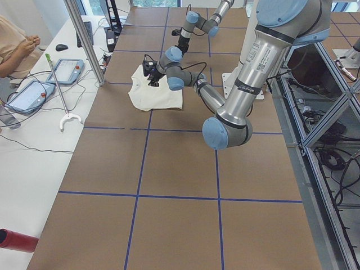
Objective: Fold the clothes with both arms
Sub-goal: 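Open both grippers and draw them back from the folded shirt, then move the right gripper down to the shirt side nearest it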
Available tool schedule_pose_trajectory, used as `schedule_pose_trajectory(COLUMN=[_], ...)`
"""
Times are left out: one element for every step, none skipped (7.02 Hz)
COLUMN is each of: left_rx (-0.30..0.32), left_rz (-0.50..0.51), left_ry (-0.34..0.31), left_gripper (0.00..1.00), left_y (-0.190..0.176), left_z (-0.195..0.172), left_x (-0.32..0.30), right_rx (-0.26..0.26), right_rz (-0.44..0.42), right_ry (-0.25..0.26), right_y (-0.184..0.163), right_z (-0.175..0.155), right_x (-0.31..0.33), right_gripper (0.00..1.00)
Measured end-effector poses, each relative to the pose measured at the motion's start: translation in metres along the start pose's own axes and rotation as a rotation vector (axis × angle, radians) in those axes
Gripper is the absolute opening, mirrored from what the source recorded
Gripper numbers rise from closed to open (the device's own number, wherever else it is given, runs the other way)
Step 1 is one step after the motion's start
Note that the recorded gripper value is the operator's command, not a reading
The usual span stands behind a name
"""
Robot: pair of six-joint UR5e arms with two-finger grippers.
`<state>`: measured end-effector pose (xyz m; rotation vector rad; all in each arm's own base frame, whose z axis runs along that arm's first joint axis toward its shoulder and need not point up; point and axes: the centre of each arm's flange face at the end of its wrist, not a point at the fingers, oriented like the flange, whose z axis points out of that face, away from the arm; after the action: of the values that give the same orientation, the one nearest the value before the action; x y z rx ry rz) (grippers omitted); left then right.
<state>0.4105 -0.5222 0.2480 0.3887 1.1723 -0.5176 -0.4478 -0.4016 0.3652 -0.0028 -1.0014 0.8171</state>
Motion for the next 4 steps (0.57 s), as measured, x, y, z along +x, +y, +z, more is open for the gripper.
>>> schedule_pose_trajectory(left_rx=[0.001, 0.001, 0.001, 0.002], left_rz=[-0.001, -0.001, -0.001, -0.001], left_ry=[0.002, 0.003, 0.004, 0.004], left_gripper=[0.40, 0.40, 0.40, 0.40], left_y=[0.000, 0.000, 0.000, 0.000], left_z=[-0.001, -0.001, -0.002, -0.002], left_x=[0.001, 0.001, 0.002, 0.002], right_rx=[0.011, 0.018, 0.020, 0.022], right_rz=[0.010, 0.020, 0.027, 0.030], right_ry=[0.010, 0.022, 0.029, 0.032], right_y=[0.001, 0.001, 0.003, 0.003], right_z=[0.006, 0.013, 0.018, 0.021], right_x=[0.005, 0.008, 0.009, 0.010], right_gripper=[0.97, 0.81, 0.81, 0.72])
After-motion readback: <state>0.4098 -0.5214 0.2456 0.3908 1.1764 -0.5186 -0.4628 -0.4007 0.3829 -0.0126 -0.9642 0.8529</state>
